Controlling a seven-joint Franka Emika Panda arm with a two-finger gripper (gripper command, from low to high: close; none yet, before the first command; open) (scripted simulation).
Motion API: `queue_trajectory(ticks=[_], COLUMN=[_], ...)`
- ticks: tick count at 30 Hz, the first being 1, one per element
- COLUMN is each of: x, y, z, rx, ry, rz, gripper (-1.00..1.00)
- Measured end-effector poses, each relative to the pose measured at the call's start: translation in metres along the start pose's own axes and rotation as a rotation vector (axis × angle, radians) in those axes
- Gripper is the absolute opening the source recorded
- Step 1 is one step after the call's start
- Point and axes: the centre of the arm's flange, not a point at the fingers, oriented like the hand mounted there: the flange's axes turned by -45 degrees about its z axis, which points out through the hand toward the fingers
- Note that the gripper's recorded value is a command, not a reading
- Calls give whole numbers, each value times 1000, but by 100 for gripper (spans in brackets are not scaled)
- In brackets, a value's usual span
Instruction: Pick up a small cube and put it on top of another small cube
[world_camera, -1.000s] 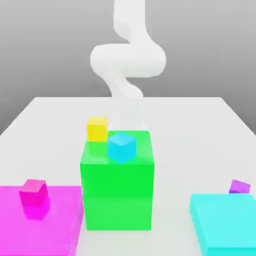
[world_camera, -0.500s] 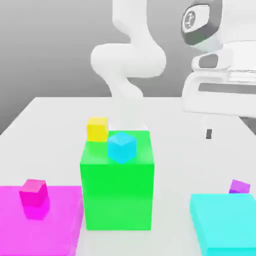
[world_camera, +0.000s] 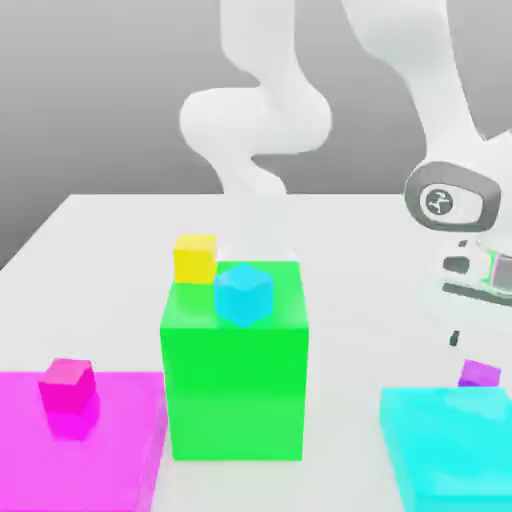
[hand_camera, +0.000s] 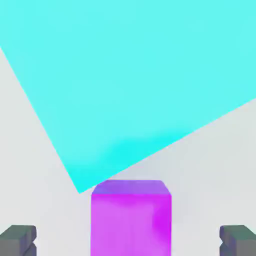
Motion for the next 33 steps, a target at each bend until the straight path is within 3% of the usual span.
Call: queue_trajectory(ticks=[4, 5, 12, 20, 26, 33], x=[-2, -2, -2, 5, -17, 157], y=[1, 2, 2, 4, -8, 36], z=[37, 45, 46, -13, -43, -86], rx=[-2, -4, -2, -8, 13, 74], ry=[-3, -2, -2, -9, -40, 7], rz=[1, 0, 0, 3, -183, 14], gripper=[0, -100, -100, -100, -100, -100])
